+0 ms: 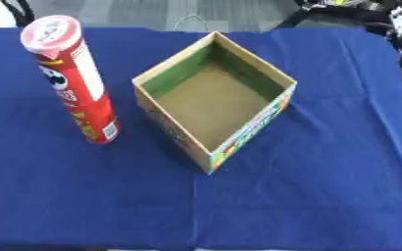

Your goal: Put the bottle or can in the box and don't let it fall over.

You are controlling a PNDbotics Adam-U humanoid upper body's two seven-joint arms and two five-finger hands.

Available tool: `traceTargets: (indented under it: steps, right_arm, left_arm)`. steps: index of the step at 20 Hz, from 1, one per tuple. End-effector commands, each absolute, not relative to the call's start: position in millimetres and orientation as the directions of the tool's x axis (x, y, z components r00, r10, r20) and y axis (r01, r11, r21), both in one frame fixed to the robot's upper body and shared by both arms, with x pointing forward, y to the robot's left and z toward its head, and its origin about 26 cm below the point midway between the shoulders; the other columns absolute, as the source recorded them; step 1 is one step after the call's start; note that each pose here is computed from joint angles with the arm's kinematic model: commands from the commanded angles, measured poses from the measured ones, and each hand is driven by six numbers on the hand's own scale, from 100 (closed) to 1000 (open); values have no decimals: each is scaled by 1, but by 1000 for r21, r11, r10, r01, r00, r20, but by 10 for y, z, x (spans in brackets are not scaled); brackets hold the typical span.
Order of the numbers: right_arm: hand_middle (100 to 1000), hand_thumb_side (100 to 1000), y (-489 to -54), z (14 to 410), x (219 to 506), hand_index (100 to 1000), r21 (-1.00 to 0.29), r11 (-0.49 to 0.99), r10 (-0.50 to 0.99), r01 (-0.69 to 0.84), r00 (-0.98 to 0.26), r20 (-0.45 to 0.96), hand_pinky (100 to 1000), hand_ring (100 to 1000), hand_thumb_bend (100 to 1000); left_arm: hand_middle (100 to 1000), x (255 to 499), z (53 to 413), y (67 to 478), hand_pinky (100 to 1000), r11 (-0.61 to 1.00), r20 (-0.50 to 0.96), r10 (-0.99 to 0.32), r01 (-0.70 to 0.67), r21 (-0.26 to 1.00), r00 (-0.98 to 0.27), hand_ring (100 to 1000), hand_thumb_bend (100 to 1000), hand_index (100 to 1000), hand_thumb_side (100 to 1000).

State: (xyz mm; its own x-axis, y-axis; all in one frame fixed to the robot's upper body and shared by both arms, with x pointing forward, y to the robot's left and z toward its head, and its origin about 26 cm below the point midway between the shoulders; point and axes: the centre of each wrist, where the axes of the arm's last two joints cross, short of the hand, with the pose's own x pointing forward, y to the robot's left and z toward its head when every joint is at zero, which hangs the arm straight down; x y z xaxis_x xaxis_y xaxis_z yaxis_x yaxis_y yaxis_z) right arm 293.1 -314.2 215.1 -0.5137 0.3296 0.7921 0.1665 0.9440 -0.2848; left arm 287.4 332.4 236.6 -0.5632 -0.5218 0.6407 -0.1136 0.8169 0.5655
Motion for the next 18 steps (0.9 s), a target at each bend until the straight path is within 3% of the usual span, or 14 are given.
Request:
traceTargets:
  steps: [1, 8, 18]
  right_arm:
    - [804, 678, -3149, 2246, 2891, 989, -316, 933, 357, 170, -534, 766, 832, 769, 100]
    - [804, 682, -3149, 2225, 2885, 990, -334, 929, 366, 158, -521, 771, 832, 768, 100]
    - [803, 690, -3160, 2191, 2871, 991, -369, 918, 390, 143, -495, 776, 833, 768, 100]
  left_arm:
    - [895, 2843, 2678, 3344, 758, 725, 531, -615, -152, 672, -583, 825, 100, 823, 857]
    - [889, 2839, 3138, 3233, 777, 469, 373, -778, -72, 880, -506, 843, 100, 840, 887]
    - [891, 2979, 3513, 3262, 798, 282, 311, -869, 131, 951, -385, 863, 100, 854, 946]
